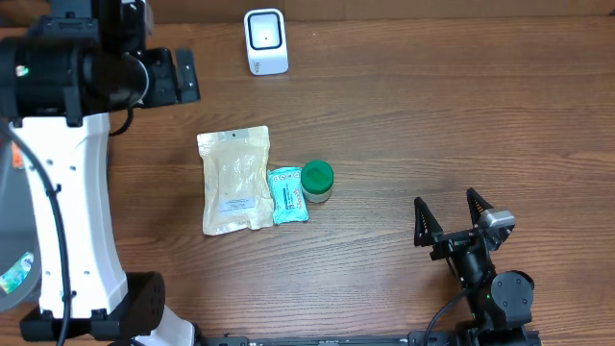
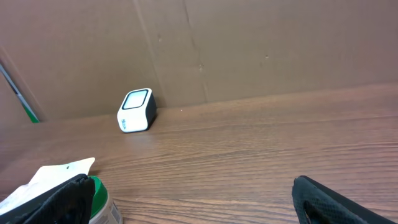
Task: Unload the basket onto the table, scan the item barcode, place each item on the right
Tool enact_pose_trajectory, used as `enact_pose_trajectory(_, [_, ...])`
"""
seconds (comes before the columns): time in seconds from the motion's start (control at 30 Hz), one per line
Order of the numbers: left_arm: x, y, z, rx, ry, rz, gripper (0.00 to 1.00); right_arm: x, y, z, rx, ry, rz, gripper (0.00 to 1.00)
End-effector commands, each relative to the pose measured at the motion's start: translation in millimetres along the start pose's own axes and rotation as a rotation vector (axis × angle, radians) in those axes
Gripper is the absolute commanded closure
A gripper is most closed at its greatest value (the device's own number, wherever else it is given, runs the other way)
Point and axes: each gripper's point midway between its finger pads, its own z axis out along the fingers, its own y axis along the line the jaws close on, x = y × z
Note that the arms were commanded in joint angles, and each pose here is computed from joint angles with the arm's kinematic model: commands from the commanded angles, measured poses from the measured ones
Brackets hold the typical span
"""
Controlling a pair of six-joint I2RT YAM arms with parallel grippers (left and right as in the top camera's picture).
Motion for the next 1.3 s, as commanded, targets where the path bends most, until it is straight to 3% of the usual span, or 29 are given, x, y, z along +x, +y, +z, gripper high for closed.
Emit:
enact_pose_trajectory(0.0, [-17.1,13.4,-28.2,-0.011,-0.102,-0.053,0.0,1.9,-3.1,0.2,0.012,-0.004,-0.004,0.0])
enact_pose_trajectory(0.23, [-24.2,93.9,-70.1,-0.135,-0.218,-0.353,0.0,1.9,-3.1,0.2,0.012,-0.004,-0.004,0.0])
enact_pose_trajectory(0.43, [-4.4,180.6,-79.1,-0.235,-0.222,-0.663,0.04,1.9,-3.1,0.2,0.012,-0.004,-0.004,0.0])
enact_pose_trajectory(0.83, [114.1,317.7,-35.2,-0.484,0.044,-1.148,0.1,1.9,-3.1,0.2,0.012,-0.004,-0.004,0.0])
enact_pose_trajectory(0.97, [142.0,340.9,-7.0,-0.497,0.095,-1.21,0.16,1.9,-3.2,0.2,0.013,-0.004,-0.004,0.0])
enact_pose_trajectory(1.0, [147.9,343.6,1.9,-0.497,0.111,-1.213,0.2,1.9,-3.2,0.2,0.013,-0.004,-0.004,0.0])
enact_pose_trajectory(1.03, [153.8,345.8,9.3,-0.505,0.129,-1.212,0.29,1.9,-3.1,0.2,0.012,-0.004,-0.004,0.0])
enact_pose_trajectory(1.1, [166.9,350.8,23.2,-0.559,0.17,-1.195,0.35,1.9,-3.2,0.2,0.013,-0.004,-0.004,0.0])
enact_pose_trajectory(1.27, [192.9,354.6,52.9,-0.645,0.249,-1.152,0.35,1.9,-3.2,0.2,0.013,-0.004,-0.004,0.0])
